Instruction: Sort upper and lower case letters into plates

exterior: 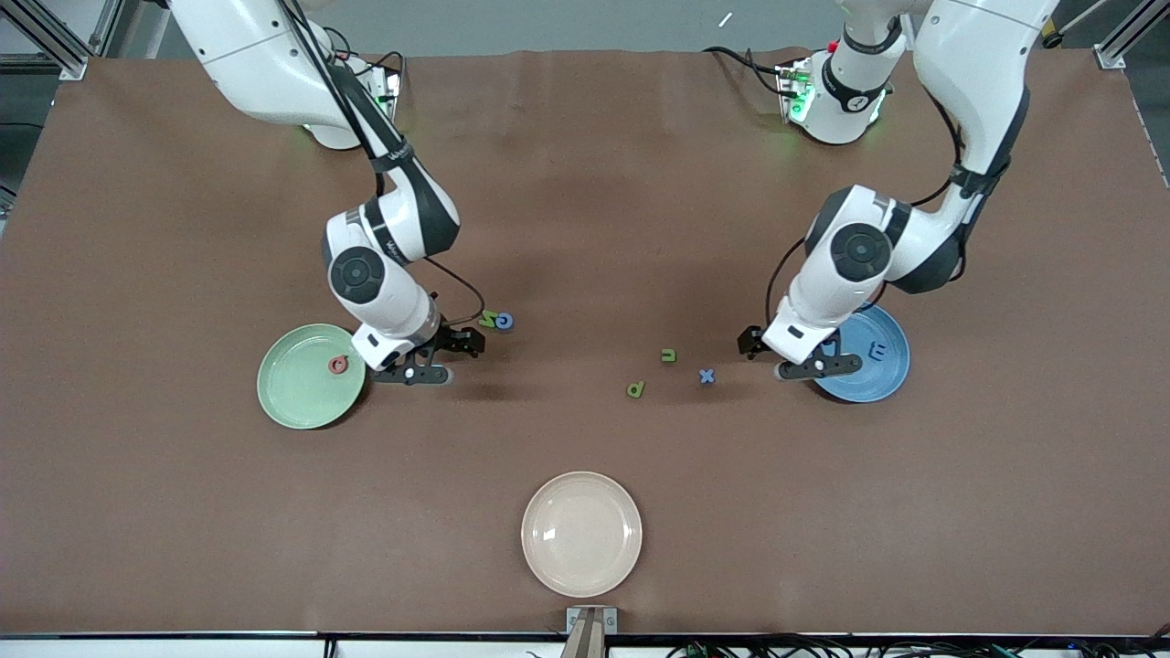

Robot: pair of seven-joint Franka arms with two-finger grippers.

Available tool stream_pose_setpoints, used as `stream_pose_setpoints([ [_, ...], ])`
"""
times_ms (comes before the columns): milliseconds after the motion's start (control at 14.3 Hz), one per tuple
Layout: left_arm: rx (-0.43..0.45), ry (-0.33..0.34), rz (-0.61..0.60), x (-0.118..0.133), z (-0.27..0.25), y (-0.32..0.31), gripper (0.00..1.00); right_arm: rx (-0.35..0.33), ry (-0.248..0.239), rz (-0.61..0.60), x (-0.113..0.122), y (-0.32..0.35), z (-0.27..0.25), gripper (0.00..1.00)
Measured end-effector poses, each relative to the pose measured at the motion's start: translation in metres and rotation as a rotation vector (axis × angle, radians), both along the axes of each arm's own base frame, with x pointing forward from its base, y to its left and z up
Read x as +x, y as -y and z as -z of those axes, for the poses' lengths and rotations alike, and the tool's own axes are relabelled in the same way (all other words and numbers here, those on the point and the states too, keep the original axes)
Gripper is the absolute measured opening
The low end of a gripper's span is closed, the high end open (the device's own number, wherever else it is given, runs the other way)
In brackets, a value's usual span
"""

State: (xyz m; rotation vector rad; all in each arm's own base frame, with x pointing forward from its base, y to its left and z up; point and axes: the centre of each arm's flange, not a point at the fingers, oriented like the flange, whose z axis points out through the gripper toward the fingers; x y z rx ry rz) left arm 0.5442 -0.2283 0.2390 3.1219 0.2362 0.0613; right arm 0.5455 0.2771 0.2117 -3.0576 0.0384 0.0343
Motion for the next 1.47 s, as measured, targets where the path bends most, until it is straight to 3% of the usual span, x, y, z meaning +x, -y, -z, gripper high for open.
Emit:
stream_pose_setpoints([
  [209, 0.031, 0.001, -0.064, 0.0, 0.023, 0.022, 1.0, 0.004, 0.019, -0.019, -0.011, -0.009, 0.017, 0.99],
  [419, 0.034, -0.015, -0.092, 0.002, 0.046, 0.03, 1.0, -0.02, 0.028, -0.066, -0.021, -0.012, 0.033, 0.91],
  [559, 0.024, -0.018, -0.089, 0.002, 0.055, 0.036, 1.0, -0.036, 0.029, -0.087, -0.023, -0.01, 0.04, 0.78],
  [768, 0.009, -0.001, -0.082, 0.008, 0.052, 0.044, 1.0, -0.04, 0.03, -0.091, -0.022, -0.01, 0.041, 0.75],
  [908, 0.003, 0.015, -0.069, 0.012, 0.046, 0.051, 1.0, -0.039, 0.035, -0.09, -0.021, -0.009, 0.039, 0.62],
  [977, -0.001, 0.02, -0.063, 0.013, 0.044, 0.055, 1.0, -0.039, 0.036, -0.09, -0.021, -0.009, 0.039, 0.6],
  [1117, -0.01, 0.026, -0.05, 0.015, 0.045, 0.067, 1.0, -0.037, 0.041, -0.09, -0.02, -0.009, 0.036, 0.41],
  [1466, -0.019, 0.009, -0.03, 0.015, 0.064, 0.087, 0.92, -0.042, 0.041, -0.063, -0.015, -0.002, 0.032, 0.35],
])
